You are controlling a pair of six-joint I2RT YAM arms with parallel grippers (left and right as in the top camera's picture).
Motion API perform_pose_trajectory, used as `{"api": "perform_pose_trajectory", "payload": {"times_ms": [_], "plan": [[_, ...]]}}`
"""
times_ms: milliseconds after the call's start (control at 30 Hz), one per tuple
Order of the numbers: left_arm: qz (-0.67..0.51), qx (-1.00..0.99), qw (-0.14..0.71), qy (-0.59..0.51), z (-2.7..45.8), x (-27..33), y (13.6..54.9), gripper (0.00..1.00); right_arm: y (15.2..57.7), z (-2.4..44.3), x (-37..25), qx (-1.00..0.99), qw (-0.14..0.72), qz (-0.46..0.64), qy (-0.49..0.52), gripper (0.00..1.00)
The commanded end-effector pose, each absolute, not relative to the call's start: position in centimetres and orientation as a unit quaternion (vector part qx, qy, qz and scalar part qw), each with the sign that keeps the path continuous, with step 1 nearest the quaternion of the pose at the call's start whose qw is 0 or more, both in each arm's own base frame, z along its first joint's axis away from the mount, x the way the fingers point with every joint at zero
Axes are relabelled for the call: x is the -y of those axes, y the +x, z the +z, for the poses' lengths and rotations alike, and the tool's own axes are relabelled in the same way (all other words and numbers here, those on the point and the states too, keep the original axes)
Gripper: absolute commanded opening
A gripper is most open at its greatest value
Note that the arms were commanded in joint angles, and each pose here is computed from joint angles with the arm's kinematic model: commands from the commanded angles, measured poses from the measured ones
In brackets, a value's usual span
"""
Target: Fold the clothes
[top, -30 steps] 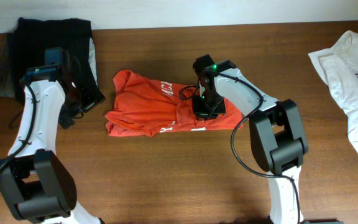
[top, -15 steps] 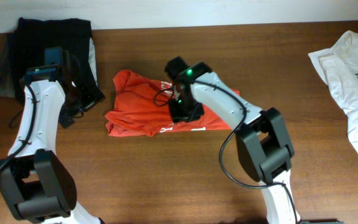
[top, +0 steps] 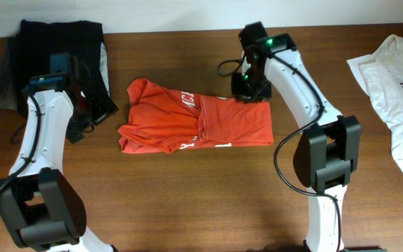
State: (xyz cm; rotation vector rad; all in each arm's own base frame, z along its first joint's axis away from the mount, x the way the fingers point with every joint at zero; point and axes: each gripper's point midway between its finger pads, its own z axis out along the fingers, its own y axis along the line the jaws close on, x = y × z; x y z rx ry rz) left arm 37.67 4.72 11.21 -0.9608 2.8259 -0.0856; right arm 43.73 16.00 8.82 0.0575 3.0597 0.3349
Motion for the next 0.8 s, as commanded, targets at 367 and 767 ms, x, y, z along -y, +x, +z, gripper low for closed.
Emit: {"api": "perform_pose_trajectory", "payload": {"times_ms": [367,767], "plan": [[-0.024,-0.944,0.074,-0.32,10.9,-4.7,37.7,0.99,40.0,2.2,-27.4,-0.984,0.054,0.149,-0.083,0.18],[-0.128,-0.974,0.12,-0.142,8.5,-1.4,42.6,0.99,48.1,17.9,-5.3,-0.981,0.152,-0.031,0.114,0.98]]}}
